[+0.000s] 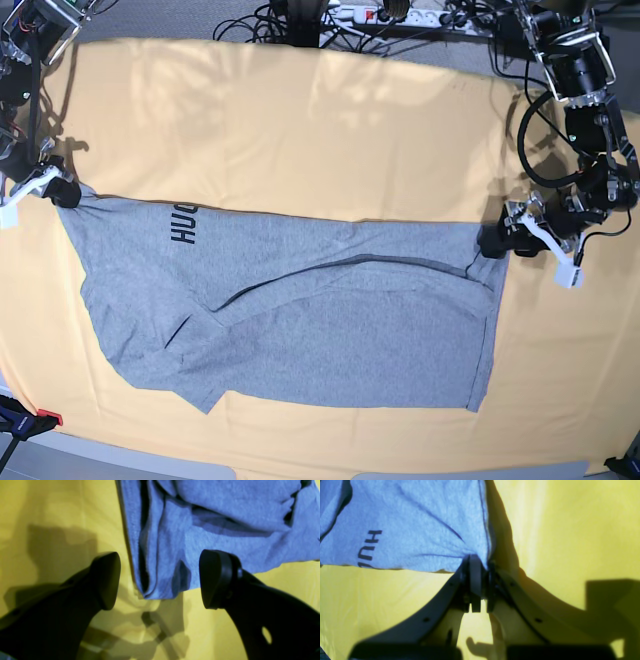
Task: Layout the t-shirt on the table in an organized manner, then fold the t-shirt properly
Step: 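Pull both held corners away from the hem to straighten the shirt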
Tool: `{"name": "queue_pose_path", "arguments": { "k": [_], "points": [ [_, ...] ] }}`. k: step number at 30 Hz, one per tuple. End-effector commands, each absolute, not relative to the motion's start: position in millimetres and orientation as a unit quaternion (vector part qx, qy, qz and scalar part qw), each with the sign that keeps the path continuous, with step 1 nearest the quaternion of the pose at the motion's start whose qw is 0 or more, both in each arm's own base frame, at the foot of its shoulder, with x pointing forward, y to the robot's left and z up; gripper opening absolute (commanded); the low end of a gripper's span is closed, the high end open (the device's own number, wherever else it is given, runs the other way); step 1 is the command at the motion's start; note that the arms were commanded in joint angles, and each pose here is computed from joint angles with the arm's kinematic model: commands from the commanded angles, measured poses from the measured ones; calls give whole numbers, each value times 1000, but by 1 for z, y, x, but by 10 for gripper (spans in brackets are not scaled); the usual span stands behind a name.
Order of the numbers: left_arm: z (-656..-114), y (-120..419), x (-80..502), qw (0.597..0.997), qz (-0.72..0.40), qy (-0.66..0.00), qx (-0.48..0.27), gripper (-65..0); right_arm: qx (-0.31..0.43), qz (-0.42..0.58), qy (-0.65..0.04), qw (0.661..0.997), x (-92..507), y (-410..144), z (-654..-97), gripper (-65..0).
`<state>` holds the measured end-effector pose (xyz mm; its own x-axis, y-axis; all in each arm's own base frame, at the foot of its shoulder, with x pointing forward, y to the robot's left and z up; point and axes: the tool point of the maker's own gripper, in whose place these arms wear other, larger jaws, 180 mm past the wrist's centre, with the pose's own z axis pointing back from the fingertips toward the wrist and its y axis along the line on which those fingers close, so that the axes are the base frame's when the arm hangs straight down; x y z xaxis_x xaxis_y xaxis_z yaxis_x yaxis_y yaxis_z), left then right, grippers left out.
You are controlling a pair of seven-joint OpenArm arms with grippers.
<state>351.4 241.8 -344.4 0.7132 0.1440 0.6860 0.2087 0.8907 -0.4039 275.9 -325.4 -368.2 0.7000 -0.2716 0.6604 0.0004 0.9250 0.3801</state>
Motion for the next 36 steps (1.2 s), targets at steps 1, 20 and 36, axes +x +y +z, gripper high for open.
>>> {"name": "queue_pose_path", "arguments": {
  "k": [1, 20, 36],
  "points": [
    [-337, 240, 356, 894, -31, -382, -232, -157, 170, -67, -405, 896, 285, -334, -351, -650],
    [-338, 253, 361, 906, -49, -378, -183, -650, 165, -63, -401, 899, 283, -338, -349, -650],
    [-268, 240, 347, 841, -137, -416, -318, -650, 167, -35, -350, 921, 265, -344, -345, -650]
  ]
}}
